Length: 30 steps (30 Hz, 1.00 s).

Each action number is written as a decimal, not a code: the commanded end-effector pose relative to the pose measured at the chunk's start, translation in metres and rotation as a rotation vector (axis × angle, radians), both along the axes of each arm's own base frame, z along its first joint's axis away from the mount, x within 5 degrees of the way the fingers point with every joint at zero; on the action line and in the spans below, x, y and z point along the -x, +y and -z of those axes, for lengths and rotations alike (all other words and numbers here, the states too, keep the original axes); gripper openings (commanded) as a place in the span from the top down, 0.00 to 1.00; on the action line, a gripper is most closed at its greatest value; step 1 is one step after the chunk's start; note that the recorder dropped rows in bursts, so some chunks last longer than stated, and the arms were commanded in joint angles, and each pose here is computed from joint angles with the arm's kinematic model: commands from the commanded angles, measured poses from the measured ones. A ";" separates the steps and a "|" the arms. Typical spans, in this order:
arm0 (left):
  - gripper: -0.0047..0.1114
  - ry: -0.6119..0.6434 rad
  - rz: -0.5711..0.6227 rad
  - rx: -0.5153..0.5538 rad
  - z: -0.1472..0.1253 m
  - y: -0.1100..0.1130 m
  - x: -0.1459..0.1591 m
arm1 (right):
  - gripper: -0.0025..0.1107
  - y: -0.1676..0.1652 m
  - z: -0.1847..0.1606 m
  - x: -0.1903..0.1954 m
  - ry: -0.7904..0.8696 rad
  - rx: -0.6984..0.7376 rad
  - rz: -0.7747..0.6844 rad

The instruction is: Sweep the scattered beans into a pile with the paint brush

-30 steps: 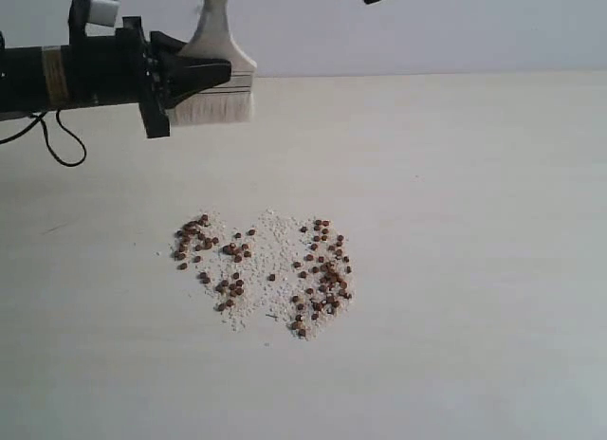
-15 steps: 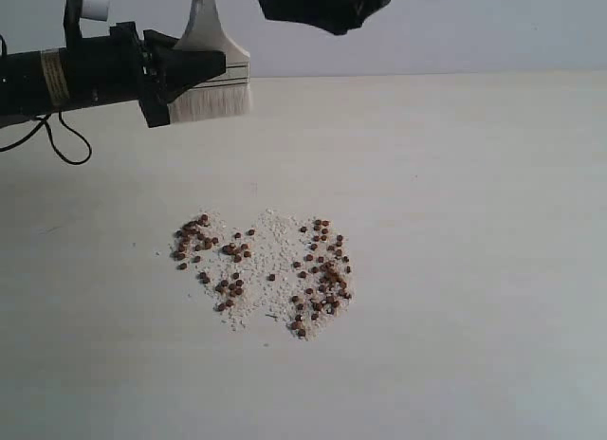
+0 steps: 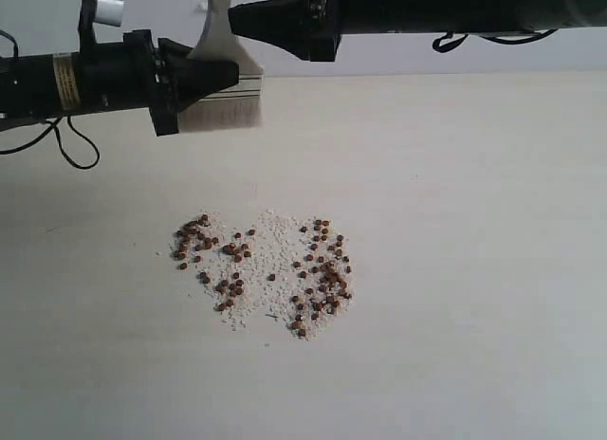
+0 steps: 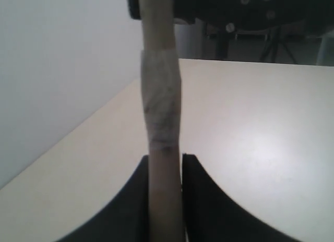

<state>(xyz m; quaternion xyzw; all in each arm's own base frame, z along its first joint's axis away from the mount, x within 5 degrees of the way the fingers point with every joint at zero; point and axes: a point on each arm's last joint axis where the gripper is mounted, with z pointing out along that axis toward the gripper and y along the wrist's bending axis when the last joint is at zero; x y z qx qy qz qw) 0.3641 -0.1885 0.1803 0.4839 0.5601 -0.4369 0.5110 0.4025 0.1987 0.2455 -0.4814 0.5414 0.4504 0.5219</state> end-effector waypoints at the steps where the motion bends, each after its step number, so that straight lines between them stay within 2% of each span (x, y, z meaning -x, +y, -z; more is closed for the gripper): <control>1: 0.96 -0.033 0.076 -0.015 -0.005 -0.012 0.006 | 0.38 -0.001 -0.001 -0.002 -0.017 -0.026 -0.012; 8: 0.96 -0.056 0.122 -0.024 -0.006 -0.024 0.012 | 0.38 -0.001 -0.001 -0.002 0.014 -0.034 -0.008; 19: 0.96 -0.061 0.089 0.009 -0.009 -0.024 0.009 | 0.38 -0.002 -0.003 -0.002 0.147 -0.052 -0.004; 22: 0.96 -0.057 0.078 0.020 -0.010 -0.024 0.008 | 0.41 -0.002 -0.003 -0.002 0.184 -0.057 -0.002; 30: 0.96 -0.055 0.071 0.026 -0.011 -0.024 0.007 | 0.44 -0.001 -0.003 -0.001 0.189 -0.057 -0.005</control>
